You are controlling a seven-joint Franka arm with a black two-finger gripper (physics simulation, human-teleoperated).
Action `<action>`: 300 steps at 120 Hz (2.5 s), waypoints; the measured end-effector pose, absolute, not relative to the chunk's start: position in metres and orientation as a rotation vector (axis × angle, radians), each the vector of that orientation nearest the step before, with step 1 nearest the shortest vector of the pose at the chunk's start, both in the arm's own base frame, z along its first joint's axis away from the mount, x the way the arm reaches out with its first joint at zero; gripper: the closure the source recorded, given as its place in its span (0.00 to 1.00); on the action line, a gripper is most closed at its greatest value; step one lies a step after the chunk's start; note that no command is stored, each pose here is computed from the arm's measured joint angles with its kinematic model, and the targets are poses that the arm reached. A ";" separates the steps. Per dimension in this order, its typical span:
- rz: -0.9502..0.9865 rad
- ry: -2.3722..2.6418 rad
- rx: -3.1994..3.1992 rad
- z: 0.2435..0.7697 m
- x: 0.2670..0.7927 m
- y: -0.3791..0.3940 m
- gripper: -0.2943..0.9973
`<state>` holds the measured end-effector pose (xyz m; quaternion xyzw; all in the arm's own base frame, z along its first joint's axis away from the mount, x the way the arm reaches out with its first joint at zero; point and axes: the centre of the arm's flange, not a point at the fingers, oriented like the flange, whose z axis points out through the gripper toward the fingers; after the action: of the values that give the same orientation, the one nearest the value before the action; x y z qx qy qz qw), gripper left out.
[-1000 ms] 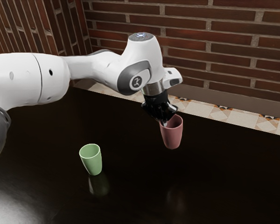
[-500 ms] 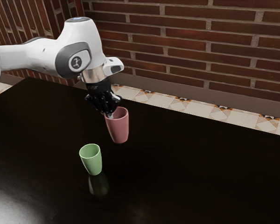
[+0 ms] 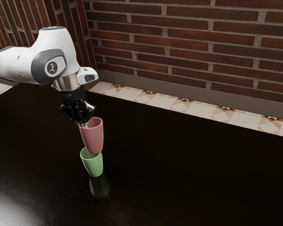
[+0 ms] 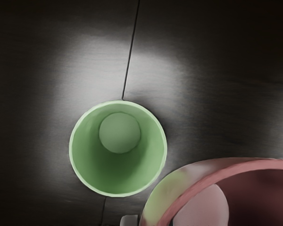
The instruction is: Place the right cup onto the left cup
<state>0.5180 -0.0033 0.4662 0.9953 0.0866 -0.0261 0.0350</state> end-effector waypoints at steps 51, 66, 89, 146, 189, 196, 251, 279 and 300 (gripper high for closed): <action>-0.134 0.288 3.052 0.437 0.524 0.051 0.83; -0.120 0.274 3.043 0.430 0.537 0.059 0.84; -0.093 0.257 3.030 0.425 0.544 0.067 0.83; -0.075 0.168 3.004 0.410 0.545 0.048 0.83; -0.094 0.178 2.989 0.406 0.534 0.056 0.74; -0.092 0.181 2.986 0.406 0.533 0.057 0.64; 0.084 0.082 2.996 0.483 0.551 0.044 0.28; 0.147 -0.198 3.057 0.538 0.595 -0.011 0.24; 0.112 -0.285 3.118 0.548 0.612 -0.004 0.23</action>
<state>0.6120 -0.0043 0.5482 0.9952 -0.0909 0.0357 0.0043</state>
